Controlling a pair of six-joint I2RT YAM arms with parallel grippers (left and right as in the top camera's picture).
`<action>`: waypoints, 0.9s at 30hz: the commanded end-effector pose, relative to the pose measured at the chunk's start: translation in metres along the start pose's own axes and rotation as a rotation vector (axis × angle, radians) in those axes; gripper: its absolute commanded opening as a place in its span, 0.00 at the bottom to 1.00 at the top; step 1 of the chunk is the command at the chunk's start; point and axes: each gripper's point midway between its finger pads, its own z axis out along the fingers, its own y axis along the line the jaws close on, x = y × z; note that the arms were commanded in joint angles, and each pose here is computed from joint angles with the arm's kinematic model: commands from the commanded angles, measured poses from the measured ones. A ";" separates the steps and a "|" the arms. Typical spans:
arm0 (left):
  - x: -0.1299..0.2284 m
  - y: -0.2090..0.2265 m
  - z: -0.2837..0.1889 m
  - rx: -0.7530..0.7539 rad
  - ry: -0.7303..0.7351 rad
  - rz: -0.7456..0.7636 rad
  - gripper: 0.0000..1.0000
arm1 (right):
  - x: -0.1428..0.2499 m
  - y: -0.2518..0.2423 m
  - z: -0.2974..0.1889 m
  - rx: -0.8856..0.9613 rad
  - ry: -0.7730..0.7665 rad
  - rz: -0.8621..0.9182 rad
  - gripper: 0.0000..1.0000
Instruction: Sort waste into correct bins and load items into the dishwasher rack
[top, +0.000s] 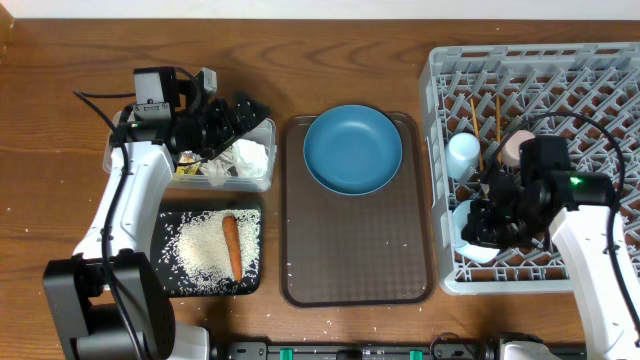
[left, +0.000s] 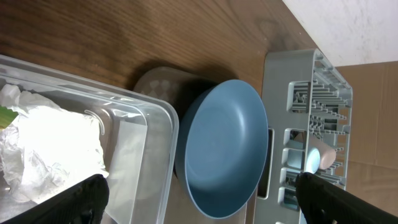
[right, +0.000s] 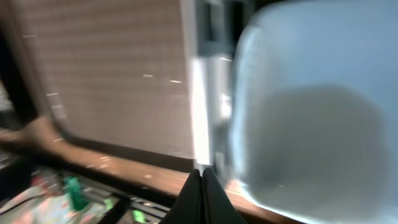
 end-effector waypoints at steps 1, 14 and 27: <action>-0.002 -0.003 -0.003 0.013 -0.002 -0.006 0.98 | -0.005 -0.031 -0.007 0.226 -0.036 0.096 0.01; -0.002 -0.003 -0.003 0.013 -0.002 -0.006 0.98 | -0.010 -0.071 -0.023 0.468 -0.116 0.264 0.05; -0.002 -0.003 -0.003 0.013 -0.003 -0.006 0.98 | -0.032 -0.063 -0.036 0.437 -0.202 0.263 0.12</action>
